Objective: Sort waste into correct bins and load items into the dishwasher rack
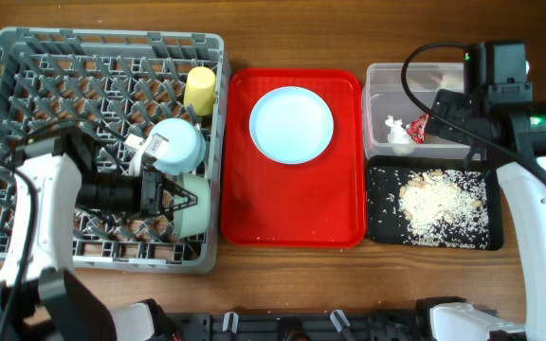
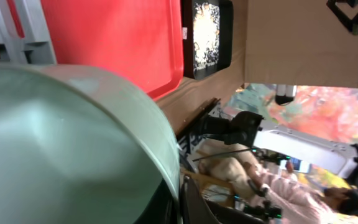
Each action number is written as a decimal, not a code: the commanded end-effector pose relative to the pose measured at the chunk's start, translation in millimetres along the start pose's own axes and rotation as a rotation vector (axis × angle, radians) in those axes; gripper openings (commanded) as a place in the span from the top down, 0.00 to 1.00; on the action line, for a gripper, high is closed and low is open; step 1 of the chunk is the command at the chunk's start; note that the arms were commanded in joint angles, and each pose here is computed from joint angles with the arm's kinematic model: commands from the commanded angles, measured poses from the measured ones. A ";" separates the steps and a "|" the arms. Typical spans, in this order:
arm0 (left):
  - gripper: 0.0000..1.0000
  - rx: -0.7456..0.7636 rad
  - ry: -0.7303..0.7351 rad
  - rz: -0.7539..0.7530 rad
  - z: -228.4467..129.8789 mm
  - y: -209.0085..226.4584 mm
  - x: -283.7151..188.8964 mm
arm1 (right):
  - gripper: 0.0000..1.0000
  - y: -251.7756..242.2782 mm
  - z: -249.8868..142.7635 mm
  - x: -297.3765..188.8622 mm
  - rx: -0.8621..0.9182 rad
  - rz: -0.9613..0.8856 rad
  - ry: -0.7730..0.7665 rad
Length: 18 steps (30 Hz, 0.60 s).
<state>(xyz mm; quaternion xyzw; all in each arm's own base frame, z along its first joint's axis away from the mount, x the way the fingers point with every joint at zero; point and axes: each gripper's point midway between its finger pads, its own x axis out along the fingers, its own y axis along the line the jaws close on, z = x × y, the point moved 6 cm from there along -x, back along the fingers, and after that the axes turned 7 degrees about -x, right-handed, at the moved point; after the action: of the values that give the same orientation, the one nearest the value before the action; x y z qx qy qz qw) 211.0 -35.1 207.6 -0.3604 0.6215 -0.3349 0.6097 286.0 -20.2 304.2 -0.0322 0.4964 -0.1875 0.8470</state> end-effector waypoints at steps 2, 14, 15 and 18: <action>0.96 -0.064 -0.007 -0.020 4.8 12.1 -1.0 | 0.00 -1.0 1.2 -3.0 0.009 0.008 -0.012; 0.96 -0.097 -0.145 -0.144 4.3 6.0 -30.5 | 0.00 -0.8 1.7 -2.8 0.010 0.009 -0.014; 0.96 -0.091 -0.139 -0.143 4.2 5.0 -29.1 | 0.00 -0.8 1.7 -2.8 0.010 0.009 -0.014; 0.96 -0.074 -0.105 -0.141 3.5 1.0 -22.2 | 0.00 -0.8 1.7 -2.8 0.010 0.009 -0.014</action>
<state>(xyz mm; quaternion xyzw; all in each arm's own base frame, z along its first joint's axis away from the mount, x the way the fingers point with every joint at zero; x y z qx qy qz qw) 211.3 -7.5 215.0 -0.4554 0.5847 -0.3049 0.5982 286.3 -20.2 304.3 -0.0319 0.4957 -0.1874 0.8475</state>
